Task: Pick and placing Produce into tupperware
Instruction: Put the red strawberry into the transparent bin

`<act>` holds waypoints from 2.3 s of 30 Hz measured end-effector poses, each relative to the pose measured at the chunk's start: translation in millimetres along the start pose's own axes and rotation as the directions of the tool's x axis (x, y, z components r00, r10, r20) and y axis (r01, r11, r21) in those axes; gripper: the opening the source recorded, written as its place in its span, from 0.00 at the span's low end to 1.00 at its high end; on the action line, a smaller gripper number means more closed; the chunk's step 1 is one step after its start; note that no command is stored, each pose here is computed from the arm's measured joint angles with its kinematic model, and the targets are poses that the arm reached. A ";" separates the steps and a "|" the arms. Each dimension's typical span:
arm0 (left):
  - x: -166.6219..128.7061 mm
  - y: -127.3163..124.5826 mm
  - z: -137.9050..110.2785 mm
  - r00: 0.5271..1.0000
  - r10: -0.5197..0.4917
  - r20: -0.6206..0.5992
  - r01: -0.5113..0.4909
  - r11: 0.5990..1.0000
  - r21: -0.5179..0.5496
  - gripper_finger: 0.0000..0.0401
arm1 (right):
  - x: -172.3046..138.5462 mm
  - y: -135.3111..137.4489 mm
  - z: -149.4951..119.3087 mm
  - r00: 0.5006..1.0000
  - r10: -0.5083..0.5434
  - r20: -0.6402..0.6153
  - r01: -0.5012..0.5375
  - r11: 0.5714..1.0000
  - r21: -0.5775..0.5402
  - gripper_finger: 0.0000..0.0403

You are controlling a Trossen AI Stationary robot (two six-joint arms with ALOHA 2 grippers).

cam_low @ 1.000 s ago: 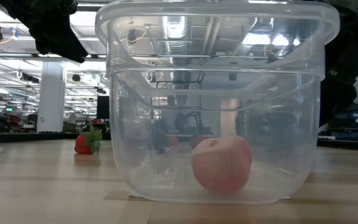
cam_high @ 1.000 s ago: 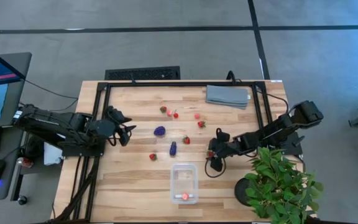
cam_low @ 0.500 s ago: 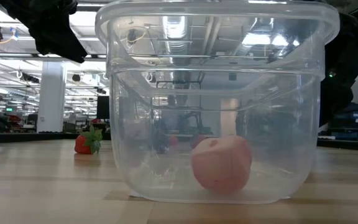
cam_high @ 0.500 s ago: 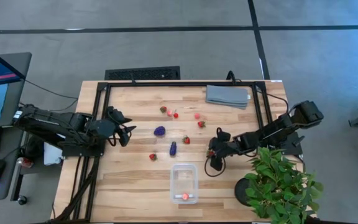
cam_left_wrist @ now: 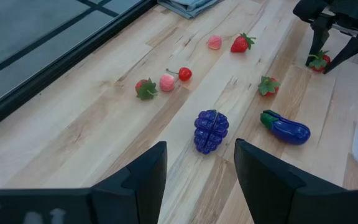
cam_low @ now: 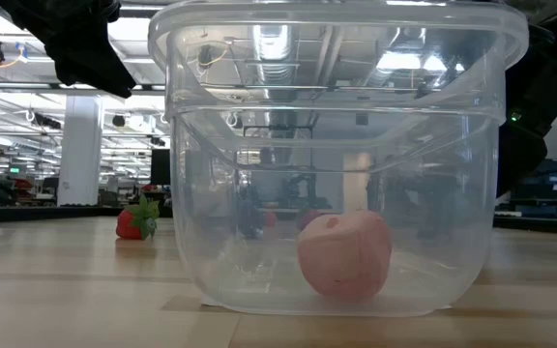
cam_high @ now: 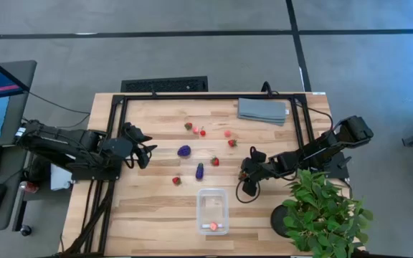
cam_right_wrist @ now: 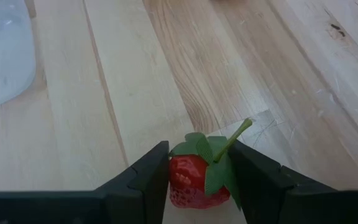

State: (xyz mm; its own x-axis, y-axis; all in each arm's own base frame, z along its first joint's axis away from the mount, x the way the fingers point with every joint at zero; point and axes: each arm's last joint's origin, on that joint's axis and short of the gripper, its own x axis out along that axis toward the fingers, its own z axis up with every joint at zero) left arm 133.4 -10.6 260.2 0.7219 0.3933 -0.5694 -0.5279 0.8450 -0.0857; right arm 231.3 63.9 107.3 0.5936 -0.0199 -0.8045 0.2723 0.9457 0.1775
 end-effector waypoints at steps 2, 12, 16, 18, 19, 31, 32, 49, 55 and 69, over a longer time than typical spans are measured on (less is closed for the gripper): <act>0.0 0.0 0.0 1.000 0.000 0.000 0.000 1.000 0.000 0.44 | 0.0 0.1 0.1 1.000 0.002 0.000 -0.002 1.000 0.000 0.48; 0.0 0.0 0.1 1.000 0.000 0.001 0.000 1.000 -0.001 0.44 | 0.0 0.2 0.0 1.000 0.005 0.000 -0.005 1.000 0.000 0.44; 0.0 0.0 0.1 1.000 0.000 0.001 0.000 1.000 -0.001 0.44 | 0.0 0.5 0.2 1.000 0.007 0.002 -0.007 1.000 0.004 0.44; 0.0 0.0 0.0 1.000 0.000 0.000 0.000 1.000 -0.001 0.44 | 0.0 0.5 0.2 1.000 0.008 0.001 -0.008 1.000 0.008 0.45; 0.0 0.0 0.0 1.000 0.000 0.000 0.000 1.000 -0.001 0.44 | 0.0 0.5 0.2 1.000 0.009 0.001 -0.009 1.000 0.008 0.45; 0.0 0.0 -0.1 1.000 0.000 0.000 0.000 1.000 -0.001 0.44 | 0.0 0.6 0.3 1.000 0.011 0.003 -0.011 1.000 0.010 0.44; 0.1 0.0 0.0 1.000 0.000 0.000 0.000 1.000 -0.001 0.44 | -0.5 0.7 0.6 1.000 0.012 0.004 -0.013 1.000 0.011 0.44; 0.1 0.0 0.0 1.000 0.000 0.000 0.000 1.000 -0.001 0.44 | -8.0 2.3 4.0 0.998 0.051 0.022 -0.052 0.998 0.039 0.45; 0.0 0.0 0.0 1.000 0.000 0.000 0.000 1.000 -0.002 0.44 | -8.3 3.7 6.2 0.997 0.070 0.037 -0.072 0.996 0.045 0.46; 0.0 0.0 0.0 1.000 0.000 0.001 0.000 1.000 -0.004 0.44 | -7.1 -3.0 15.2 0.994 0.074 0.076 -0.080 0.994 0.073 0.47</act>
State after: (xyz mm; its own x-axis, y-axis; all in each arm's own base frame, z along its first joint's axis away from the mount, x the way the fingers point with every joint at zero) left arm 133.4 -10.6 260.1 0.7223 0.3932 -0.5689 -0.5293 0.8438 -0.0887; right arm 237.8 56.3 121.1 0.6681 0.0255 -0.7437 0.2790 0.9179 0.2821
